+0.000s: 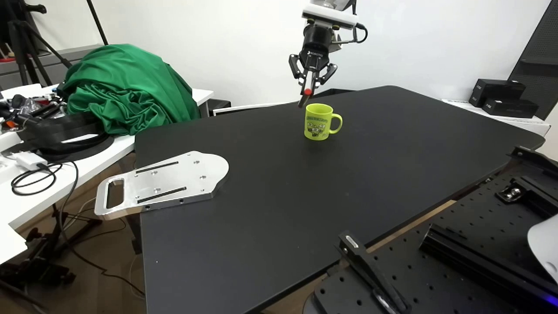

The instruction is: Pick the marker from the cup and put it on the table, then pick it and put it back in the cup

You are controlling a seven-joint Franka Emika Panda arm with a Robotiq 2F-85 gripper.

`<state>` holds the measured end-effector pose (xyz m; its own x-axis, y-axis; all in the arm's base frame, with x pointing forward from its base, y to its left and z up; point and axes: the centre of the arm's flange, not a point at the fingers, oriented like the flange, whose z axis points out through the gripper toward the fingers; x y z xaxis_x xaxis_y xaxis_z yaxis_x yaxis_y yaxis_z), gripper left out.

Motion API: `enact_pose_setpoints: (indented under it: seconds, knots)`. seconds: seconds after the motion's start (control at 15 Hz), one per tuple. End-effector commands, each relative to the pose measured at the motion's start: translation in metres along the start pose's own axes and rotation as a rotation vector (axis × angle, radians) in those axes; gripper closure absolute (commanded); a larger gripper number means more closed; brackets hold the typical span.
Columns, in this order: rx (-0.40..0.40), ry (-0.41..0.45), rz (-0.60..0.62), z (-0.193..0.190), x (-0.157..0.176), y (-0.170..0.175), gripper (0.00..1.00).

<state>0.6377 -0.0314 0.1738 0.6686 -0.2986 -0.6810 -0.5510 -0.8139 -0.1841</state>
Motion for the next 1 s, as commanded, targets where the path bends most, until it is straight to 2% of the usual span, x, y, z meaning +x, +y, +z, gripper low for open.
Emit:
enact_pose_setpoints:
  seconds: [0.0, 0.47, 0.93]
  knots:
    - [0.072, -0.040, 0.074, -0.020, 0.022, 0.010, 0.94]
    - [0.144, -0.068, 0.131, -0.048, 0.023, 0.047, 0.94]
    - [0.189, -0.095, 0.190, -0.036, 0.041, 0.087, 0.94]
